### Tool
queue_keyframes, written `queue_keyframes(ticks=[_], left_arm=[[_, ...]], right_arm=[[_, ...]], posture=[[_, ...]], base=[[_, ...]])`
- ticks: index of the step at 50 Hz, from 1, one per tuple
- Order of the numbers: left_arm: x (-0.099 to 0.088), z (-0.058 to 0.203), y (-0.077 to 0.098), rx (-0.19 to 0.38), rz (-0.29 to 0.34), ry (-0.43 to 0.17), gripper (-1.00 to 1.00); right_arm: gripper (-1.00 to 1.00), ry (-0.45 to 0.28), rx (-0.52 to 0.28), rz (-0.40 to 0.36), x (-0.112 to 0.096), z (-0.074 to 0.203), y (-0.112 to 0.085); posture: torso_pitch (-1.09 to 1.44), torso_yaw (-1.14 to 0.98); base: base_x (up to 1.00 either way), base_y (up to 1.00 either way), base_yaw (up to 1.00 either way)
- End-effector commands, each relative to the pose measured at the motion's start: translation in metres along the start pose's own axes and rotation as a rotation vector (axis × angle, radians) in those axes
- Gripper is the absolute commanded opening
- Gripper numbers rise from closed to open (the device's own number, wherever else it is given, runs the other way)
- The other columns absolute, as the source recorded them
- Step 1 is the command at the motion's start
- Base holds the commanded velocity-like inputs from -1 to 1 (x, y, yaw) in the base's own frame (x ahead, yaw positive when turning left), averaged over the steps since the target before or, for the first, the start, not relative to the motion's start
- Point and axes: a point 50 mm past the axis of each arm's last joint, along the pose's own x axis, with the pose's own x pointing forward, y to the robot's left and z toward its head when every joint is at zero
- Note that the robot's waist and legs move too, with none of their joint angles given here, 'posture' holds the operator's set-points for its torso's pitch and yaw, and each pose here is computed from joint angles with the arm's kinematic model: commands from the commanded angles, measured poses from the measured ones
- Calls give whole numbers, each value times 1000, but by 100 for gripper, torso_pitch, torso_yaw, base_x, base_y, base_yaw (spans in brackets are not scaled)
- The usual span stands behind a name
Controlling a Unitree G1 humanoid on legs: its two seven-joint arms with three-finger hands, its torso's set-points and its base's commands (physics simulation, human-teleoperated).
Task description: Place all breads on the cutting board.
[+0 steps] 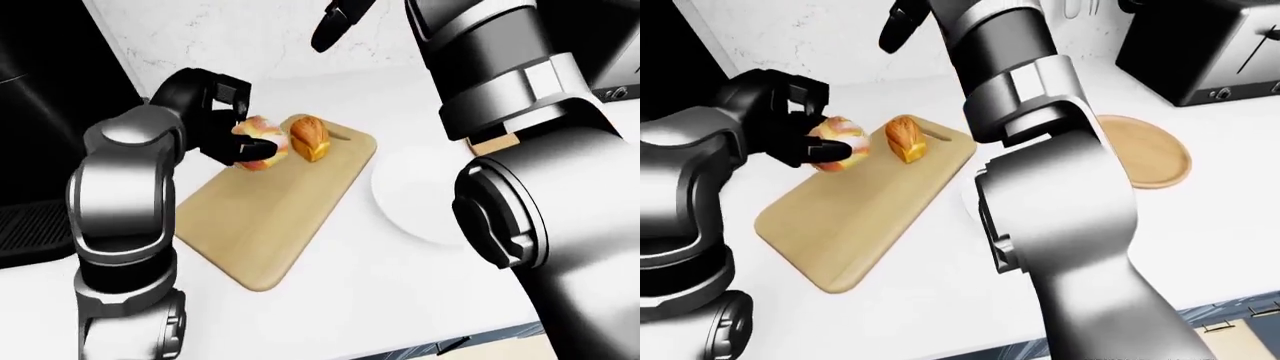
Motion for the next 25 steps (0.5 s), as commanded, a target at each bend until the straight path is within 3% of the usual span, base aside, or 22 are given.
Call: queue_keyframes(ticks=[1, 12, 19, 25], left_arm=[[-6, 10, 5, 23, 42, -77, -100], [0, -18, -8, 43, 39, -56, -100], [-2, -21, -11, 51, 36, -60, -100], [-7, -9, -11, 27, 10, -65, -100]], right_arm=[[100, -81, -18, -62, -9, 22, -15], [100, -85, -21, -60, -9, 23, -13], [100, -90, -22, -60, -10, 25, -13], [100, -88, -28, -59, -10, 26, -13]], posture=[[0, 0], [0, 0], [0, 0], [0, 0]], base=[[0, 0, 0], [0, 0, 0], [0, 0, 0], [0, 0, 0]])
